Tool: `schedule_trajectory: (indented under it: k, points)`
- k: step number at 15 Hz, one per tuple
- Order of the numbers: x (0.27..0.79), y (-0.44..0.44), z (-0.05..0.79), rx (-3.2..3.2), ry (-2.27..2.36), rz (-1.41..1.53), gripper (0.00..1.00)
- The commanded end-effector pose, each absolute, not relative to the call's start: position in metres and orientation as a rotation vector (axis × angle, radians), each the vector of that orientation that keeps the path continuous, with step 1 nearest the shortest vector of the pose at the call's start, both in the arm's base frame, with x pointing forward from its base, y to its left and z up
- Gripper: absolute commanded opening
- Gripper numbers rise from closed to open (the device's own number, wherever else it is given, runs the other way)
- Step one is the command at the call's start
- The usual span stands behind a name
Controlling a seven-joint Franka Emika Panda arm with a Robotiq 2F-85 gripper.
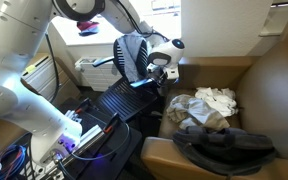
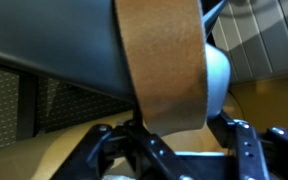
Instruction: Take the belt off the arm of the black chair and put it on the seat
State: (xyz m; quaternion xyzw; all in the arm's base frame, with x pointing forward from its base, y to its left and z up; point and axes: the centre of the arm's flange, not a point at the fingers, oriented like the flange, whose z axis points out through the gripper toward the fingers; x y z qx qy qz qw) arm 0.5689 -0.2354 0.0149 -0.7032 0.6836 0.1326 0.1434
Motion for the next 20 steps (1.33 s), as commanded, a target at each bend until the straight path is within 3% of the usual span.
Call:
schedule_trajectory:
  k: [1, 5, 10, 15, 20]
  points:
    - [0.573, -0.231, 0.018, -2.025, 2.036, 0.332, 0.37]
    - [0.578, -0.237, 0.025, -2.049, 2.201, 0.192, 0.14]
    - [0.583, -0.249, 0.066, -2.087, 2.425, -0.069, 0.01]
    - [0.577, -0.222, 0.172, -2.134, 2.355, -0.594, 0.01]
    - [0.57, -0.145, 0.246, -2.306, 1.989, -0.947, 0.01]
